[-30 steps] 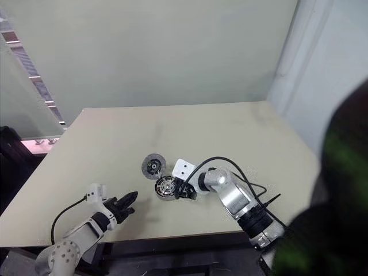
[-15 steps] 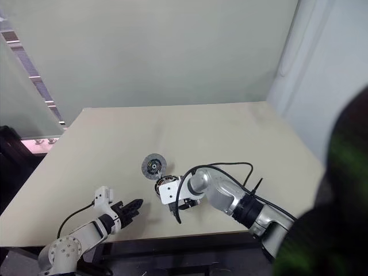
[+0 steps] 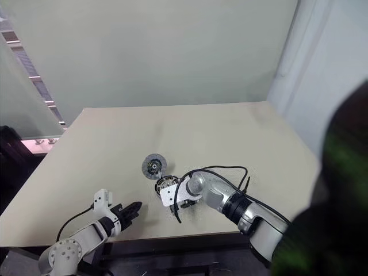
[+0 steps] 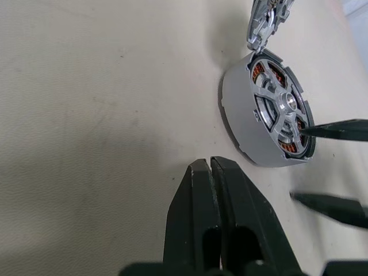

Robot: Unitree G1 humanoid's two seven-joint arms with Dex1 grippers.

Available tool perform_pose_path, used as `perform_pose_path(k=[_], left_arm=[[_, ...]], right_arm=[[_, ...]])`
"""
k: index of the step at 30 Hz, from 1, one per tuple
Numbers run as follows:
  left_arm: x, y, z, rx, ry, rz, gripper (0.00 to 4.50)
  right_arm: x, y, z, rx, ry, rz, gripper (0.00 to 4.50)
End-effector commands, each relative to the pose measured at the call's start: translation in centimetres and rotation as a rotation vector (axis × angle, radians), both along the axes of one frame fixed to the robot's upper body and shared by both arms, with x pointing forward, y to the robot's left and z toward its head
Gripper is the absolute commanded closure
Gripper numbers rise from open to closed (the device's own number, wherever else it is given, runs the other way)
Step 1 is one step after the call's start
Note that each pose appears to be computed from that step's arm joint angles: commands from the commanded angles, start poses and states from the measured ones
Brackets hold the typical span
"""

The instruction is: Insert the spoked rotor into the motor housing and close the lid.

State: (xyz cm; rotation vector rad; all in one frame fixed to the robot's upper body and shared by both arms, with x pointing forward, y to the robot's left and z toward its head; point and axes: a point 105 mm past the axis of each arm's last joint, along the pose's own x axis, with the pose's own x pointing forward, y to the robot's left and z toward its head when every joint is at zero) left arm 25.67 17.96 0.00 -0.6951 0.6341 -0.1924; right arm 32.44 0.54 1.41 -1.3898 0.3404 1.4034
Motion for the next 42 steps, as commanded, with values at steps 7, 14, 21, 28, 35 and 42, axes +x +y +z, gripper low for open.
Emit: perform_pose_path(k=[7,14,21,28,35,42], left_arm=[[0.7,-0.1,0.7,0.023,-0.033,-0.005,4.5],[0.6,0.0,0.5,0.03,-0.027,-0.006,4.5],[0.5,-0.2,-0.2,0.037,-0.012,-0.007,4.5],[0.5,-1.4,-1.1,0.007,0.004,-0.015,4.5],[0.8,-2.1,-1.5,-0.004,0.005,-0.023,4.5],[0.6,-2.6,-2.0,-0.014,0.011,-0.019,4.5]], right_arm=[[0.8,0.3,0.7,0.047,-0.056,-0.013,4.3],[0.5,0.8,1.4,0.118,-0.035,-0.046,4.4],[-1.9,0.5,3.4,0.233,0.228,-0.234,4.48],[-4.2,-0.7,4.4,0.228,0.307,-0.297,4.48],[-5.4,-0.6,4.4,0.311,0.424,-0.433,4.48],[-6.4,1.2,3.4,0.438,0.566,-0.574,4.48]])
